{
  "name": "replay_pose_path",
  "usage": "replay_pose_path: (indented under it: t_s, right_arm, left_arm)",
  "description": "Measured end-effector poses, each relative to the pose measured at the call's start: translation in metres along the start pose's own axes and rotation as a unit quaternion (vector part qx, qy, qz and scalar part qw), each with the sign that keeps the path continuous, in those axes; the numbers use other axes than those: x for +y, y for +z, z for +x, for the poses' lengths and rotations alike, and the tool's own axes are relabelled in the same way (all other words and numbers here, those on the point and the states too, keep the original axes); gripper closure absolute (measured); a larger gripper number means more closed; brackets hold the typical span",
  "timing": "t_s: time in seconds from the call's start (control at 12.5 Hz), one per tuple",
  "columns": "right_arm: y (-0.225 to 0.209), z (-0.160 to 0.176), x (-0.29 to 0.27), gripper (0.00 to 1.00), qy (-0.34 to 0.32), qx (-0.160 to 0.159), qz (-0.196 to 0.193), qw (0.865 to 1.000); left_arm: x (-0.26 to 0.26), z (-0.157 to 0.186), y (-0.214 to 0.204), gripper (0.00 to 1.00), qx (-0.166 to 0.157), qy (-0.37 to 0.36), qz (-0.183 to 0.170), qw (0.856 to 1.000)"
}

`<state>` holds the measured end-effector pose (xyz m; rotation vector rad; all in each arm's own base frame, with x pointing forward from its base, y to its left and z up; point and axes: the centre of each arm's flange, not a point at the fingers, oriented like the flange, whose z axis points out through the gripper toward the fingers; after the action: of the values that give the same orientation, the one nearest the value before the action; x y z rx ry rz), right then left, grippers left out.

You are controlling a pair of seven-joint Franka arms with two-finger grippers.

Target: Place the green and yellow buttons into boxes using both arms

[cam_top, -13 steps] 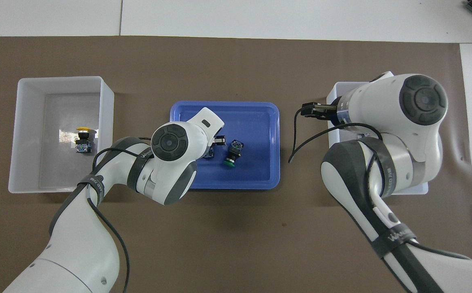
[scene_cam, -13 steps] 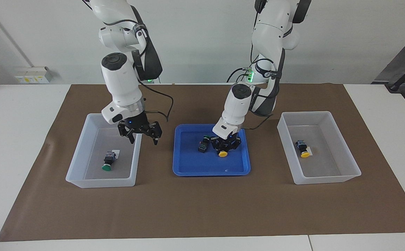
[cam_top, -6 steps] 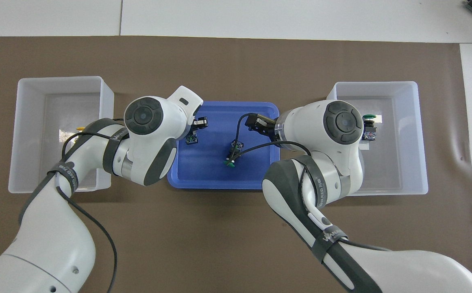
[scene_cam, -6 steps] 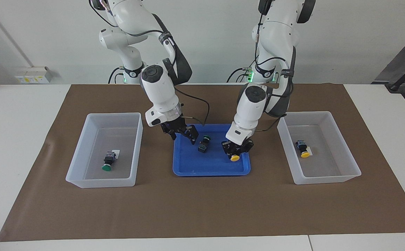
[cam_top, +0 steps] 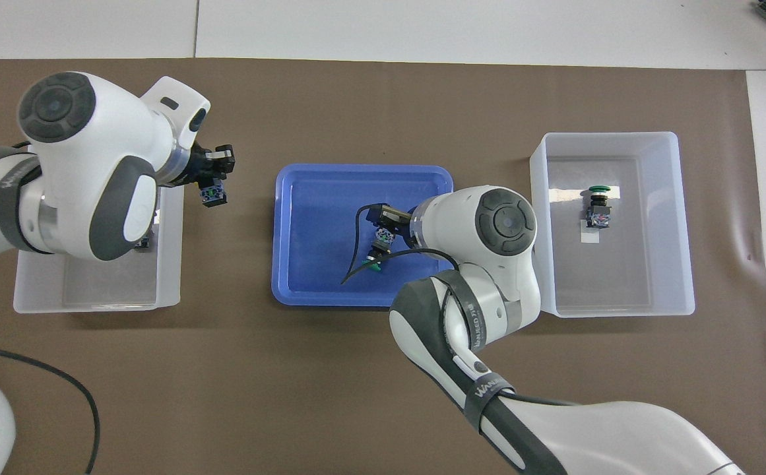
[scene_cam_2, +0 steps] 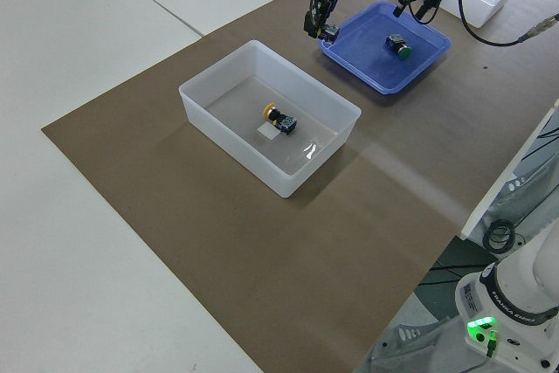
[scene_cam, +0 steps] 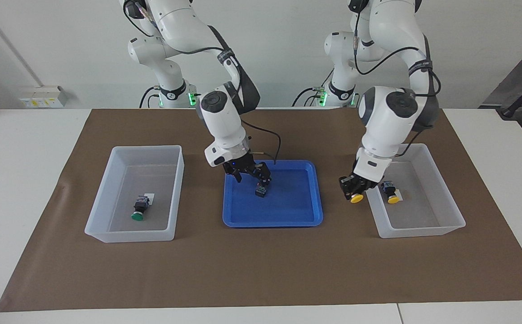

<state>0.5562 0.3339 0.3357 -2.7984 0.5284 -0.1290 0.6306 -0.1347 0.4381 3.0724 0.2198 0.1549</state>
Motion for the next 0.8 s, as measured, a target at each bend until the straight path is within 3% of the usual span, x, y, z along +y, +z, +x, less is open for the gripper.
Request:
replay_pose_path:
  t_s: [0.4, 0.48, 0.64, 0.8]
  right_arm:
    - [0.048, -0.022, -0.005, 0.0, -0.017, -0.007, -0.01, 1.0]
    - [0.049, -0.021, -0.003, 0.1, -0.018, -0.007, -0.011, 1.0]
    - [0.05, -0.02, -0.001, 0.4, -0.016, -0.007, -0.013, 1.0]
    - [0.046, -0.018, -0.001, 0.56, -0.015, -0.005, -0.011, 1.0]
  left_arm:
    - [-0.129, 0.026, -0.013, 0.67, -0.012, 0.078, 0.013, 0.997]
    - [-0.149, 0.027, -0.011, 0.67, -0.014, 0.094, 0.014, 0.995]
    - [-0.189, 0.023, 0.003, 0.67, -0.012, 0.119, 0.017, 0.993]
    - [-0.205, 0.014, 0.026, 0.67, -0.001, 0.123, 0.019, 0.992]
